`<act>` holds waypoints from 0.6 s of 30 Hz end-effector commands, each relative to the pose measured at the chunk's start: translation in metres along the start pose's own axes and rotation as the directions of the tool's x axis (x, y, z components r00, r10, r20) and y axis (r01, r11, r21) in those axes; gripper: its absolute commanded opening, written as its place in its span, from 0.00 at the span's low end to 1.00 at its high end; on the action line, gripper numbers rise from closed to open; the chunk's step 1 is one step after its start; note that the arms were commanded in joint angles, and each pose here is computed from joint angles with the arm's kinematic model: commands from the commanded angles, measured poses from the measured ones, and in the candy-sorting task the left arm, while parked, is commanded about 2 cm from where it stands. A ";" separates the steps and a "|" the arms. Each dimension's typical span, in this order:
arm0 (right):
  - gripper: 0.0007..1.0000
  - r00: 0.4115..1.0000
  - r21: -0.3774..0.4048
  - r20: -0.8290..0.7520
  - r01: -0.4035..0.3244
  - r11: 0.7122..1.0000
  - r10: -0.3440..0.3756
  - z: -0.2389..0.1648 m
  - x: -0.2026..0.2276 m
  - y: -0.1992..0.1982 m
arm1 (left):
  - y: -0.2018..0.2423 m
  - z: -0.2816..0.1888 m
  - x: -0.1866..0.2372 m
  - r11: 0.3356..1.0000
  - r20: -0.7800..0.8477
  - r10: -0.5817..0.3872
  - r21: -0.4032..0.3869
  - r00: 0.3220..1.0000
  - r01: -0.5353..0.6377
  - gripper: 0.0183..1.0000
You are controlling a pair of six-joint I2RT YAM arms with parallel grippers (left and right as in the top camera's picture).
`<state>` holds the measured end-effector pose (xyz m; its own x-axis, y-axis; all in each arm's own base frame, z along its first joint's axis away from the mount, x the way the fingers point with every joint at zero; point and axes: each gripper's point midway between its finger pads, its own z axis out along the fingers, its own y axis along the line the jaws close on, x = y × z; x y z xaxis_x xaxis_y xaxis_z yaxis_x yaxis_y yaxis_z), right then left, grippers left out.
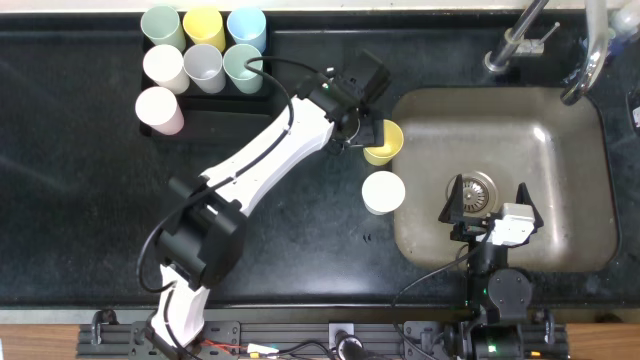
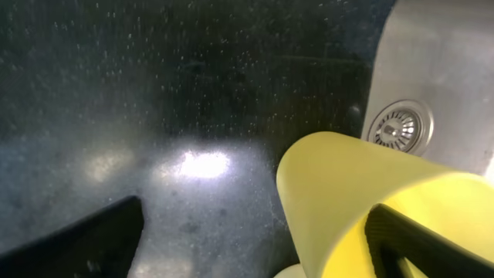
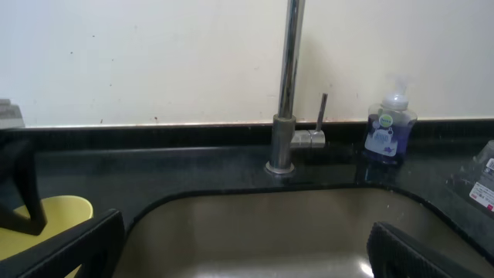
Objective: Store Cups
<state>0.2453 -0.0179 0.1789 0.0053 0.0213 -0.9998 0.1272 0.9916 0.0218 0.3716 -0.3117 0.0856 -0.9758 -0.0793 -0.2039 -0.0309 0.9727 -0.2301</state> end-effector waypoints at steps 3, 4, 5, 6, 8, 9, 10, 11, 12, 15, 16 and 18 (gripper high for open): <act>1.00 1.000 -0.004 0.000 0.000 1.000 0.000 0.000 0.003 0.001 | -0.006 0.006 -0.006 1.000 0.008 0.014 0.018 1.000 -0.014 0.05; 1.00 1.000 -0.004 0.000 0.000 1.000 0.000 0.000 0.003 0.001 | -0.006 0.006 -0.007 1.000 0.011 0.014 0.021 1.000 -0.014 0.02; 1.00 1.000 -0.004 0.000 0.000 1.000 0.000 0.000 0.003 0.001 | -0.007 0.006 -0.008 1.000 0.017 0.013 0.027 1.000 -0.014 0.02; 1.00 1.000 -0.004 0.000 0.000 1.000 0.000 0.000 0.003 0.001 | -0.009 0.004 -0.010 0.999 0.023 0.013 0.032 1.000 -0.013 0.02; 1.00 1.000 -0.004 0.000 0.000 1.000 0.000 0.000 0.003 0.001 | -0.011 -0.005 -0.018 0.999 0.047 0.006 0.049 0.999 -0.008 0.02; 1.00 1.000 -0.004 0.000 0.000 1.000 0.000 0.000 0.003 0.001 | -0.011 -0.017 -0.026 0.998 0.075 -0.003 0.062 0.997 -0.002 0.02; 1.00 1.000 -0.004 0.000 0.000 1.000 0.000 0.000 0.003 0.001 | -0.011 -0.028 -0.034 0.997 0.103 -0.012 0.073 0.995 0.004 0.02; 1.00 1.000 -0.004 0.000 0.000 1.000 0.000 0.000 0.003 0.001 | -0.009 -0.044 -0.044 0.997 0.142 -0.026 0.082 0.990 0.014 0.02; 1.00 1.000 -0.004 0.000 0.000 1.000 0.000 0.000 0.003 0.001 | -0.003 -0.059 -0.053 0.996 0.177 -0.041 0.083 0.983 0.027 0.02; 1.00 1.000 -0.004 0.000 0.000 1.000 0.000 0.000 0.003 0.001 | 0.037 -0.113 -0.078 0.993 0.292 -0.115 0.037 0.950 0.109 0.02; 1.00 1.000 -0.004 0.000 0.000 1.000 0.000 0.000 0.003 0.001 | 0.062 -0.131 -0.083 0.984 0.321 -0.169 0.005 0.932 0.177 0.02; 1.00 1.000 -0.004 0.000 0.000 1.000 0.000 0.000 0.003 0.001 | 0.116 -0.157 -0.084 0.938 0.354 -0.298 -0.066 0.886 0.341 0.02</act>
<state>0.2453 -0.0180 0.1789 0.0053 0.0209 -0.9998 0.1275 0.9916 0.0215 0.4001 -0.2328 0.1481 -0.9250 -0.2379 -0.2962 -0.1843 0.9628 -0.1978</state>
